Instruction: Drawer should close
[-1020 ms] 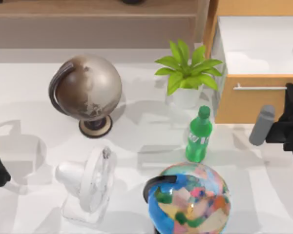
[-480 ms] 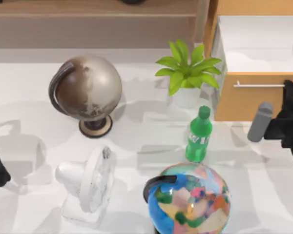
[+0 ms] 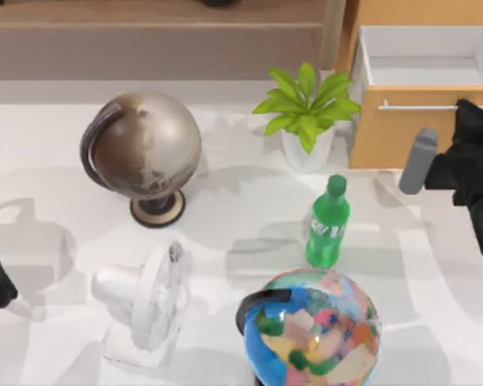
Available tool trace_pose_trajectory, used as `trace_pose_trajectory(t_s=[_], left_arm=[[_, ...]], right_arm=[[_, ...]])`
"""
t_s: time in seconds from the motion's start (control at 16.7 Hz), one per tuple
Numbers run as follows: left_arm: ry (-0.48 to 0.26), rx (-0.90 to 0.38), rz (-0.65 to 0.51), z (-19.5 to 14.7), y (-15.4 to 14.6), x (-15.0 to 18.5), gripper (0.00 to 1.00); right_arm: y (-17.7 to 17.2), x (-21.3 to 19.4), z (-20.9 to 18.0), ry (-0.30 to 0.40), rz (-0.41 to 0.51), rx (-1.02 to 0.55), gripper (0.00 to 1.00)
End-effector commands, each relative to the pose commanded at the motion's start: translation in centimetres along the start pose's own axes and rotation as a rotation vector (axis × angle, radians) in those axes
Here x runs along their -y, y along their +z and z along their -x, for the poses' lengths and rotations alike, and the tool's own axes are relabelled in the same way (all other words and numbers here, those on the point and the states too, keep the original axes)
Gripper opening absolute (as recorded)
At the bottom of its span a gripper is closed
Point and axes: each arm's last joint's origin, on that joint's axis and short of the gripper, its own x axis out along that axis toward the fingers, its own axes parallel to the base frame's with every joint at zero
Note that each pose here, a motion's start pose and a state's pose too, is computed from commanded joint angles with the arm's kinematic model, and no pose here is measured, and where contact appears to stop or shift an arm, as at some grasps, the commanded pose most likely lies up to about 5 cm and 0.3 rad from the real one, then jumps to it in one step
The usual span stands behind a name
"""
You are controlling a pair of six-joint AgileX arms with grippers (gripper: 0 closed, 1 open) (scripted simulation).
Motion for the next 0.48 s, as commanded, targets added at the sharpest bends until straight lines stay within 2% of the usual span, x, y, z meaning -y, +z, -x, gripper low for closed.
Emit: trace_pose_trajectory(t_s=[0.3, 0.48], left_arm=[[0.0, 0.0, 0.0, 0.0, 0.0, 0.0, 1.0], [0.0, 0.0, 0.0, 0.0, 0.0, 0.0, 1.0]], right_arm=[[0.2, 0.0, 0.0, 0.003, -0.002, 0.008, 0.0], [0.5, -0.3, -1.4, 0.012, 0.001, 0.021, 0.0]])
